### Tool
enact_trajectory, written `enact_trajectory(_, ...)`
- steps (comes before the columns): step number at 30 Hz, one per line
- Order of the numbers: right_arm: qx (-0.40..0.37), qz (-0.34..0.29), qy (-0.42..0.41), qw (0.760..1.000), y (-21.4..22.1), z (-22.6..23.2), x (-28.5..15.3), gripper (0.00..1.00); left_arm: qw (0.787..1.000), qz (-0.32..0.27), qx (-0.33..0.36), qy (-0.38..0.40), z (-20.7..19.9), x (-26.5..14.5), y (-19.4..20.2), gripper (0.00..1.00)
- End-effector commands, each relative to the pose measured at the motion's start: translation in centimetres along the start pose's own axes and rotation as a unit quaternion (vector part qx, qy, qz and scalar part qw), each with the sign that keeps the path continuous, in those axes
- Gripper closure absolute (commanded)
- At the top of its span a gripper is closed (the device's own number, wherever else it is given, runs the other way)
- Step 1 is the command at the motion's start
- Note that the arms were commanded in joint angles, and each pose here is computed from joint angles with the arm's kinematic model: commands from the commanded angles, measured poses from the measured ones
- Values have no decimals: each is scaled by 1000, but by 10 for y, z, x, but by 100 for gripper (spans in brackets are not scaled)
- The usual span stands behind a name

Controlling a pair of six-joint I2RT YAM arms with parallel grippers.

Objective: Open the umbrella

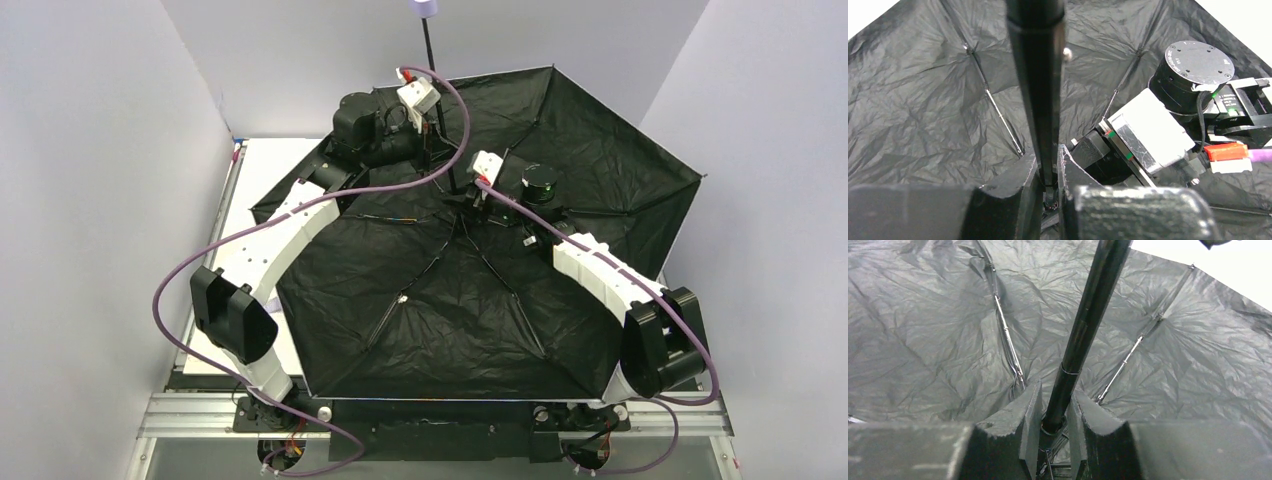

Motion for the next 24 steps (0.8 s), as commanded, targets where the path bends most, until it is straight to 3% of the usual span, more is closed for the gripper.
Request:
enact_trajectory(1,119,112,46,985,84,-6,-13,100,960,-239,146,-30,-24,-75,-184,87)
enact_trajectory(4,128,70,80,986,56,-23,-8,100,969,-205,127,-48,-15,-75,-164,55)
enact_trajectory(8,149,18,111,983,23,-39,-7,100,979,-166,84,-84,6,-88,-121,29)
enact_trajectory(14,168,-10,117,979,6,-48,-1,100,980,-109,66,-151,24,-117,-60,23)
enact_trajectory(18,168,-5,107,980,6,-42,7,73,980,-67,67,-172,30,-125,-22,22)
enact_trajectory(21,166,3,111,980,4,-43,6,44,982,-41,58,-176,35,-126,3,21)
enact_trajectory(24,159,15,123,980,-6,-48,-13,32,987,-12,55,-153,33,-119,37,20)
Point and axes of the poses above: each gripper's point midway between its finger pads, its own x axis out along the fingers, its own z axis along the line the jaws close on, y = z × x, the point moved 1 cm from there along -x, back along the fingers, and after that the axes turned 14 degrees about x, right-handed, at the moved point
